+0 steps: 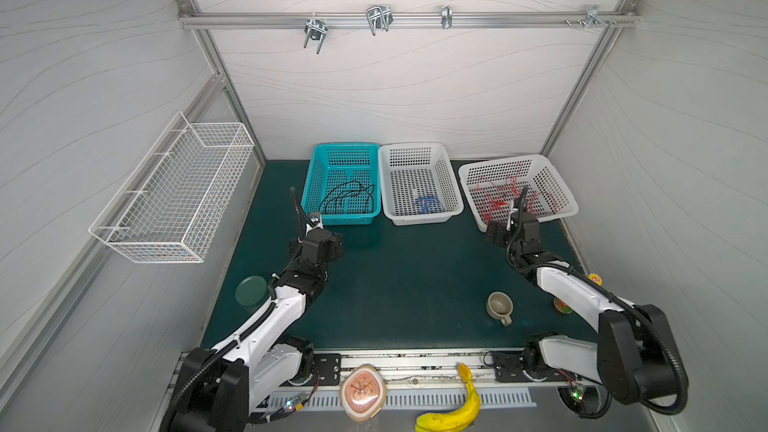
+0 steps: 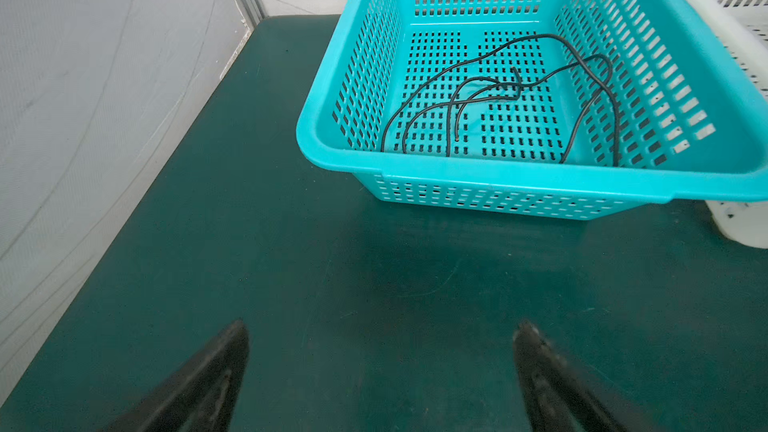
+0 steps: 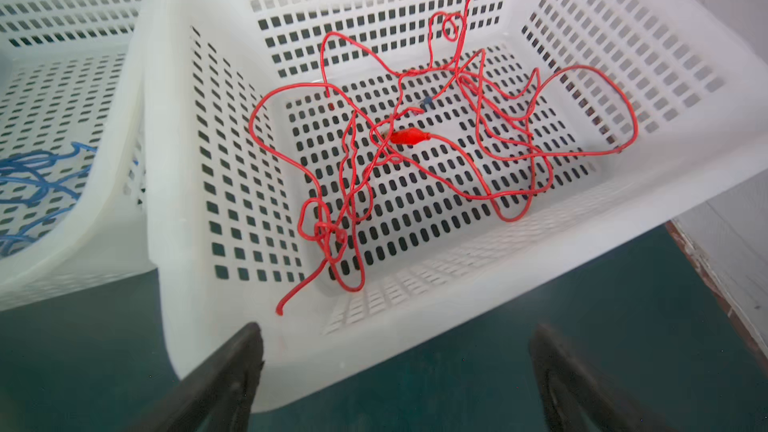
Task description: Untangle the cables
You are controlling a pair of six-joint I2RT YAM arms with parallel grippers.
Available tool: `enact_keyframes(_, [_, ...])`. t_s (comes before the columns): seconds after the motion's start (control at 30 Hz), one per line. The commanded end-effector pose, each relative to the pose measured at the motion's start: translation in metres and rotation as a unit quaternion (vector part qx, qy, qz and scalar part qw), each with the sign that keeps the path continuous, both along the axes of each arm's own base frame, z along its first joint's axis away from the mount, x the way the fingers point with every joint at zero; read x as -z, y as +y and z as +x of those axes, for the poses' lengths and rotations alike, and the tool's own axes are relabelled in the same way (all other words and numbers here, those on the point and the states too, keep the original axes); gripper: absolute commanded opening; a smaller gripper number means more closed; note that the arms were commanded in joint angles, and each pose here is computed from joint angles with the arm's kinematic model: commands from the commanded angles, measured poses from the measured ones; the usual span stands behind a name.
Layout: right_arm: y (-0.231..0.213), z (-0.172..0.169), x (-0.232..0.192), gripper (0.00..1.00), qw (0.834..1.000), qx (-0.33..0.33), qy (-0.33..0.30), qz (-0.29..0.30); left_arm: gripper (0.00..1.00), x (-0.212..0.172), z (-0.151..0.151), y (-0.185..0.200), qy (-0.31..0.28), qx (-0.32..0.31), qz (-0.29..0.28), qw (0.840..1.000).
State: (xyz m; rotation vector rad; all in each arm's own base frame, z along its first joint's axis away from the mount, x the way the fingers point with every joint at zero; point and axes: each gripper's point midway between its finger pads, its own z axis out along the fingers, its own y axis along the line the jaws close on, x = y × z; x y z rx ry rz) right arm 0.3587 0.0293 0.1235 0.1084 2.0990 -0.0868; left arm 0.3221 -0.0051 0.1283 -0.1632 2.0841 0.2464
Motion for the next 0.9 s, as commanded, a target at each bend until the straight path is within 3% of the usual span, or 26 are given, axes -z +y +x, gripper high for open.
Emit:
enact_keyframes(0.0, [-0.003, -0.002, -0.001, 0.99, 0.998, -0.009, -0.056, -0.027, 0.99, -0.023, 0.020, 0.005, -0.069, -0.005, -0.004, 0.998])
enact_keyframes(0.13, [0.001, 0.001, -0.008, 0.99, 0.991, -0.036, -0.128, -0.022, 1.00, -0.023, 0.028, 0.015, -0.105, -0.012, -0.024, 0.994])
enact_keyframes(0.33, [-0.002, 0.014, 0.005, 0.99, 0.993, -0.044, -0.107, -0.019, 1.00, -0.016, 0.034, 0.024, -0.130, -0.014, -0.040, 0.991])
enact_keyframes(0.57, [-0.004, 0.031, 0.035, 0.99, 0.994, -0.051, -0.098, -0.017, 1.00, -0.008, 0.045, 0.025, -0.114, -0.007, -0.032, 0.993])
enact_keyframes(0.87, [-0.008, 0.040, 0.039, 0.99, 0.997, -0.026, -0.069, -0.026, 0.99, 0.009, 0.058, 0.036, -0.094, -0.019, -0.027, 0.995])
